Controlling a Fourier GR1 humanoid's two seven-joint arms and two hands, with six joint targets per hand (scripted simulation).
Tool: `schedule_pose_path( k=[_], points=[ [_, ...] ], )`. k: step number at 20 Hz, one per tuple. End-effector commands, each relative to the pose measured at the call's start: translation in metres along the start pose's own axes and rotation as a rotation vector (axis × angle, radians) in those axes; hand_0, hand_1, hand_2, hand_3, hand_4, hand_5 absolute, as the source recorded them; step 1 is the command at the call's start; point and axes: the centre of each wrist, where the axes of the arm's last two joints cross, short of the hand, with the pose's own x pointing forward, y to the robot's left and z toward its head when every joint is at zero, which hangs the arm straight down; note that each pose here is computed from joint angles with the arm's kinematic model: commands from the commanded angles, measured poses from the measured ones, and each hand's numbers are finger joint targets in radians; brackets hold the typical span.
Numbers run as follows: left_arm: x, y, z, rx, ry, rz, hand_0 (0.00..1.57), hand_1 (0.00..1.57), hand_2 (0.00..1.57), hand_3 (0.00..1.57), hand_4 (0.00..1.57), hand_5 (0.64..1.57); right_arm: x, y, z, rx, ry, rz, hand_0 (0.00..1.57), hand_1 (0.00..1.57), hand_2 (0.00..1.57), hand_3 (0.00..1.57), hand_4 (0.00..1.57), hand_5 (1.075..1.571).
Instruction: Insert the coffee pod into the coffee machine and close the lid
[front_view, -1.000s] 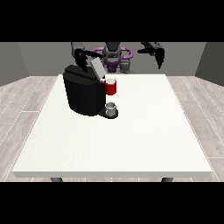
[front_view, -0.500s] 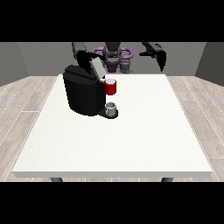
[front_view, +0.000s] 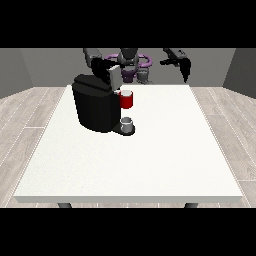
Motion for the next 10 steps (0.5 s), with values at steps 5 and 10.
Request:
schedule_pose_path(
  k=[5, 10],
  points=[
    [-0.004, 0.014, -0.004, 0.071, 0.032, 0.004, 0.0, 0.0, 0.0, 0.0, 0.14, 1.571, 0.008, 0.043, -0.006, 0.135, 0.004, 0.088, 0.0, 0.0, 0.0, 0.0, 0.06, 1.571],
    [-0.017, 0.003, 0.004, 0.047, 0.026, 0.003, 0.0, 0.0, 0.0, 0.0, 0.16, 1.571, 0.029, 0.06, -0.021, 0.107, -0.042, 0.124, 0.0, 0.0, 0.0, 0.0, 0.12, 1.571]
  ],
)
